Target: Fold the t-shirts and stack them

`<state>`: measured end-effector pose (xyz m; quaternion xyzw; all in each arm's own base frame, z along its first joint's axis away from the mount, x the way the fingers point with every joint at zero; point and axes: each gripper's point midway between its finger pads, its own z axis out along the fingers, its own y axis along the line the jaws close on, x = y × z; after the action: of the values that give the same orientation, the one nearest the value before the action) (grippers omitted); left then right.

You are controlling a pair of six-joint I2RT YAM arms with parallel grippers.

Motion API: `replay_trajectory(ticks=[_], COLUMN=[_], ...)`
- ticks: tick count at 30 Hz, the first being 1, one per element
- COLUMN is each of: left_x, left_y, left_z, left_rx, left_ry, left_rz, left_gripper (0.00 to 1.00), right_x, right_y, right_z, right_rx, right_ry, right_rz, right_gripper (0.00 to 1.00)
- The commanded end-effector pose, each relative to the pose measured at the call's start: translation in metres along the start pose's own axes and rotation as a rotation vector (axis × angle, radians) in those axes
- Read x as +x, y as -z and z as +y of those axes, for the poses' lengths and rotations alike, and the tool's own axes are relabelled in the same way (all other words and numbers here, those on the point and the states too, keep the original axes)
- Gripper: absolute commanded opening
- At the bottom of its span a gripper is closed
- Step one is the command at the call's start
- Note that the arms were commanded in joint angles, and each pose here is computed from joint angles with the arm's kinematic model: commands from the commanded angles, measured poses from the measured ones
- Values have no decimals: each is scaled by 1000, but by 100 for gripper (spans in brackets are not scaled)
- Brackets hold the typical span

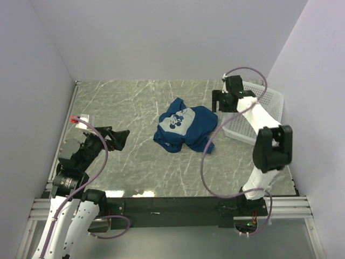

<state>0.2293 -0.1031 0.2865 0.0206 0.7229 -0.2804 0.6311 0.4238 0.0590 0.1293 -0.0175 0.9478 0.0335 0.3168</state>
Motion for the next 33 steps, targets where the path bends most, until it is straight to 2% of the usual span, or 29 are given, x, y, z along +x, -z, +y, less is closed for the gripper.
replay_trajectory(ticks=[1,3,7,8,10,11,13,14,17,21,30,31,33], left_x=[-5,-4,-4,-4,-3,-4,-3,-3,-3,-3,-1,-1,-1], left_y=[-3,-4,-4,-4,-5,-5,-5,-4,-4,-5,-7,-7,-7], left_z=[0,0,0,0,0,-1,-1,-2,-2,-2,0,0,0], left_rx=[6,4,6,9,11,13,16,17,19,23,12,12,12], left_ry=[-27,-27,-29,-28,-29,-29,-29,-30,-29,-28,-27,-27,-25], left_rz=[-19,-18,-17,-14,-10,-11,-8,-11,-12,-9,-2,-2,-1], left_gripper=[99,99,99,99,99,99,99,99,99,99,99,99,99], right_x=[-38,-26,-6,-4,8,8,19,14,21,16,-46,-50,-57], right_y=[-20,-41,-54,-56,-52,-50,-42,-35,-32,-32,-57,-59,-63], right_z=[-23,-34,-39,-39,-38,-38,-38,-40,-48,-64,-94,-94,-95], right_rx=[211,279,290,287,277,269,262,265,290,319,382,379,387], right_ry=[-184,-169,-98,-86,-38,-23,42,59,154,185,223,235,244], right_rz=[-80,-9,52,45,58,46,52,23,22,22,-39,-46,-63], right_gripper=[86,77,63,54,47,37,29,21,13,13,11,12,24])
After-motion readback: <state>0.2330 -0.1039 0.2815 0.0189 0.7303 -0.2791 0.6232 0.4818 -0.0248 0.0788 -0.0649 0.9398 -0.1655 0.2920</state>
